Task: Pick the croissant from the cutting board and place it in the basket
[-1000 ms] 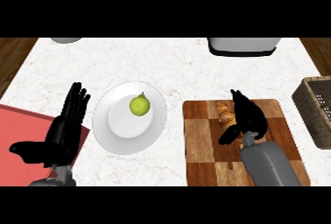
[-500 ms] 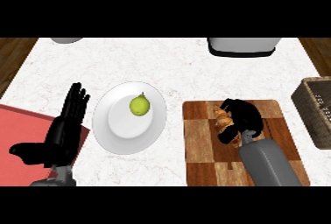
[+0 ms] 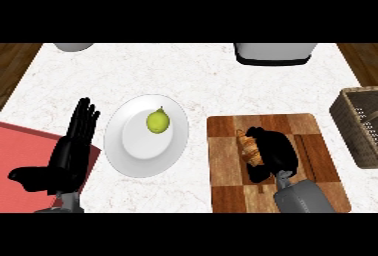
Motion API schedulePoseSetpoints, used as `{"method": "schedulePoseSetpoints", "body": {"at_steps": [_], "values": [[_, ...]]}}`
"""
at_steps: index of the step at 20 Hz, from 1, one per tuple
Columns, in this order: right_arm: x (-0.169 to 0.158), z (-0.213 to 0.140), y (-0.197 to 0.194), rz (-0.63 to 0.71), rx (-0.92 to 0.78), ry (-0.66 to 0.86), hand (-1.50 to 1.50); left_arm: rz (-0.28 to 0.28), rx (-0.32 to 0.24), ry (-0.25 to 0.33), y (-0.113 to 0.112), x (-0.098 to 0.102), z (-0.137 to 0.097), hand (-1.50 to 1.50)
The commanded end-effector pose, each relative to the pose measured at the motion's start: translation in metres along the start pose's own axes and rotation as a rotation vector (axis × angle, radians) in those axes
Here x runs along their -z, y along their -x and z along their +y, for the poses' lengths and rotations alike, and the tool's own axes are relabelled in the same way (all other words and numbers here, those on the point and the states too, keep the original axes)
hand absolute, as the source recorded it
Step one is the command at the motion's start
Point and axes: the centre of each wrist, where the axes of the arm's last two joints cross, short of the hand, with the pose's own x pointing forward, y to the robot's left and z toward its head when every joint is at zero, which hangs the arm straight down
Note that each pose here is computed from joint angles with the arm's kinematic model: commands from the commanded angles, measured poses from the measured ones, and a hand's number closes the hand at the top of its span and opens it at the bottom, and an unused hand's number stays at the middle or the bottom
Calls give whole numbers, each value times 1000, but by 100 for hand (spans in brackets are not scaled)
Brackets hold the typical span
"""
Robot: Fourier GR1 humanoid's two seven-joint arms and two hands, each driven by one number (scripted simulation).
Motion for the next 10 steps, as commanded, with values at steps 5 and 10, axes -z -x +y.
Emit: {"method": "schedulePoseSetpoints", "body": {"at_steps": [5,10], "values": [[-96,35,36,-260,-98,-16,150,-9,2,-12,-5,5,-5,0],[-145,-1,31,-323,28,151,150,16,-11,-32,14,-12,12,0]]}}
